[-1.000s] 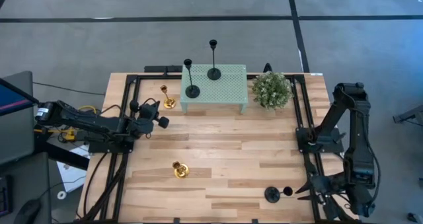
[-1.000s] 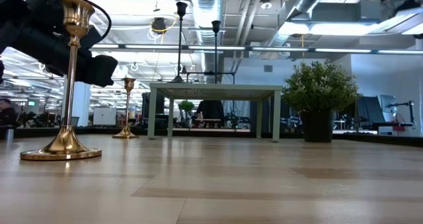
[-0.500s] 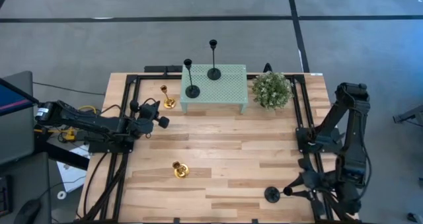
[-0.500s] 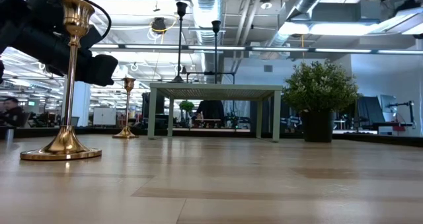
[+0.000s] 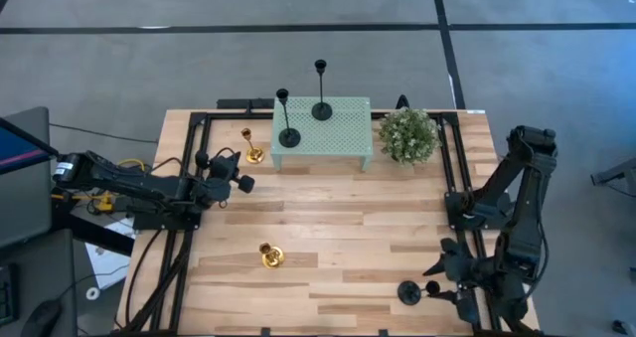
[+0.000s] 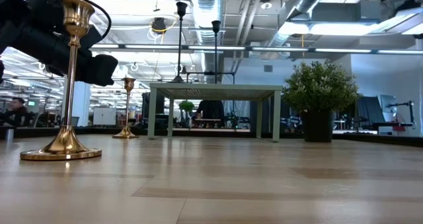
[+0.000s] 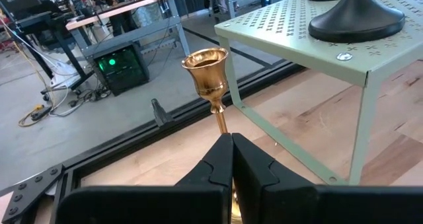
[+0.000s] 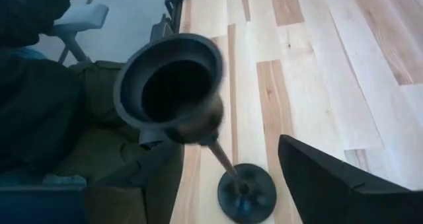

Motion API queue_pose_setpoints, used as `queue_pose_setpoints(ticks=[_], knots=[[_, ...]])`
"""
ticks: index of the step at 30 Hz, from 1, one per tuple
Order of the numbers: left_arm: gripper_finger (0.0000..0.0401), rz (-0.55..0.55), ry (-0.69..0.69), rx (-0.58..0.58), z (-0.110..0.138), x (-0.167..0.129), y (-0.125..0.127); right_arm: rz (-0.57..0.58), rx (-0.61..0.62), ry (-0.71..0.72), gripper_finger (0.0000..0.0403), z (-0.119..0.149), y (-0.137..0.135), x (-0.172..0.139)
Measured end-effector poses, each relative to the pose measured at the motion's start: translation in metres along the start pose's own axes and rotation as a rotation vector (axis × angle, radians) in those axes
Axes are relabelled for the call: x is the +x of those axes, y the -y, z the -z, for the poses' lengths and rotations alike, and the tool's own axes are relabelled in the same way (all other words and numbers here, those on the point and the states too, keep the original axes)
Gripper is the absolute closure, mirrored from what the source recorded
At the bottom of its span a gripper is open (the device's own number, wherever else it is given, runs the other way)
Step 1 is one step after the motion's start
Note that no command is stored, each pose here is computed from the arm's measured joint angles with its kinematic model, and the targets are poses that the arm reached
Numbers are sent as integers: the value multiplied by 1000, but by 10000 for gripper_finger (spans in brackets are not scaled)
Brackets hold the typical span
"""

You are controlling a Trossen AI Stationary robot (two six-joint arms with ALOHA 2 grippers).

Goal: Pick & Place candle stick holders
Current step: Put the black candle holder on the shelf

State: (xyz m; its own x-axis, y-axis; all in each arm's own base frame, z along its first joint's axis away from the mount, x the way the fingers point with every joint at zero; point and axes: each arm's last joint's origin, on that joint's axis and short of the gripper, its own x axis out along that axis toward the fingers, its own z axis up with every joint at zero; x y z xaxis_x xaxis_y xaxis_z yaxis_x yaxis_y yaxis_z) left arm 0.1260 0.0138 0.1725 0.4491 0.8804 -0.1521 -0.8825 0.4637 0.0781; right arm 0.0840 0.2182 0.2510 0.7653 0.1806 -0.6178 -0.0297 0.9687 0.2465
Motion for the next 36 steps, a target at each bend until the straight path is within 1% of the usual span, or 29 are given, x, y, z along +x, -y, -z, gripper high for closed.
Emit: queue_pose_setpoints(ticks=[5, 7, 11, 14, 21, 25, 29, 33, 36], knots=[[397, 0, 0, 0, 0, 0, 0, -30, -36, -24, 182, 1, -8, 12], [397, 0, 0, 0, 0, 0, 0, -32, -28, -20, 190, 1, -10, 15], [397, 0, 0, 0, 0, 0, 0, -37, -22, -16, 219, 1, -12, 17], [397, 0, 0, 0, 0, 0, 0, -35, -24, -14, 252, 1, -11, 17], [397, 0, 0, 0, 0, 0, 0, -33, -26, -13, 348, 1, -11, 17], [397, 0, 0, 0, 0, 0, 0, -27, -30, -4, 391, 0, -11, 17], [397, 0, 0, 0, 0, 0, 0, -2, -44, 42, 390, -1, -10, 17], [397, 0, 0, 0, 0, 0, 0, 67, -46, 94, 396, -6, -4, 21], [397, 0, 0, 0, 0, 0, 0, 109, -26, 126, 396, -14, 2, 24]])
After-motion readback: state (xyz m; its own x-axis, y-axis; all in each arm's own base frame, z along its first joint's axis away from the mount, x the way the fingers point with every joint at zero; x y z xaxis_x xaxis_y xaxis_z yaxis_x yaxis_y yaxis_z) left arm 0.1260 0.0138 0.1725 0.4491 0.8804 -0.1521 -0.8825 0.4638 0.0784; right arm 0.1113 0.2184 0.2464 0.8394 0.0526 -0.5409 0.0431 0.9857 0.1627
